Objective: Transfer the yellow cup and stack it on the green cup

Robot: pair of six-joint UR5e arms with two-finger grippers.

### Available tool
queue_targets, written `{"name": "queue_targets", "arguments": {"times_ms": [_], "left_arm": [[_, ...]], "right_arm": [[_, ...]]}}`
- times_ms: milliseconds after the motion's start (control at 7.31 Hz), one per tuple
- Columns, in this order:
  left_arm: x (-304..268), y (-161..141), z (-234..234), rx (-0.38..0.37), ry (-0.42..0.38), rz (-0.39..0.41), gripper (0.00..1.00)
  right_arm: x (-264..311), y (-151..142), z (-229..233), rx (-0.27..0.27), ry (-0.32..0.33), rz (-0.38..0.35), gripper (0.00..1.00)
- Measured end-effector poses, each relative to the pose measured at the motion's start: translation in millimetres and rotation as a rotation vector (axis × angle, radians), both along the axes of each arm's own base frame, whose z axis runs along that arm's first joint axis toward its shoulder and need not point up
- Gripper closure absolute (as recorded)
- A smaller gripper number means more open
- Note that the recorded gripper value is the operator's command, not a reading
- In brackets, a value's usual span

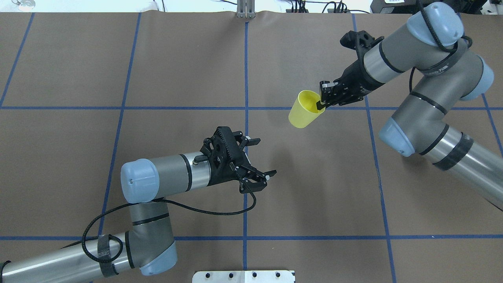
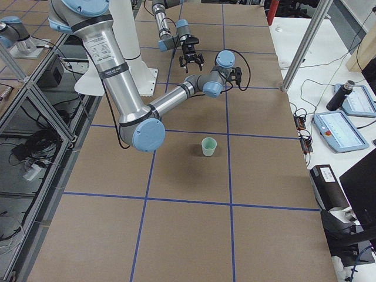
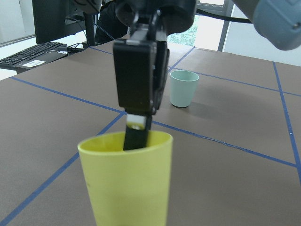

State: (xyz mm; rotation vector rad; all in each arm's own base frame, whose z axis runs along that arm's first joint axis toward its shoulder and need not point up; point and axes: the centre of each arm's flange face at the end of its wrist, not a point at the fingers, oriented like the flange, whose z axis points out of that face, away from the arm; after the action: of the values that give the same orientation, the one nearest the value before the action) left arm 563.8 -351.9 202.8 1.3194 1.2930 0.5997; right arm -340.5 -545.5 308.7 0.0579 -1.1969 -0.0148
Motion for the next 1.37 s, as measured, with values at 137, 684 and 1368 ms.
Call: {"name": "queue_targets", "arguments": {"times_ms": [137,684,1368], "left_arm": [[-6.5,-5.6,7.7,-0.017,-0.009,-0.059,0.00],[-39.2,-74.2,33.9,-0.096,-0.185,-0.239,0.00],[-100.2,-144.1,34.3,-0.242,-0.474,-0.359,0.00]], "right_arm": [[33.8,-21.6,18.6,0.006,0.023,0.049,1.00],[153.2,-55.7,94.5,0.149,0.149,0.097,1.00],[202.4,-29.2,119.2,0.146,0.292,0.016,1.00]]}}
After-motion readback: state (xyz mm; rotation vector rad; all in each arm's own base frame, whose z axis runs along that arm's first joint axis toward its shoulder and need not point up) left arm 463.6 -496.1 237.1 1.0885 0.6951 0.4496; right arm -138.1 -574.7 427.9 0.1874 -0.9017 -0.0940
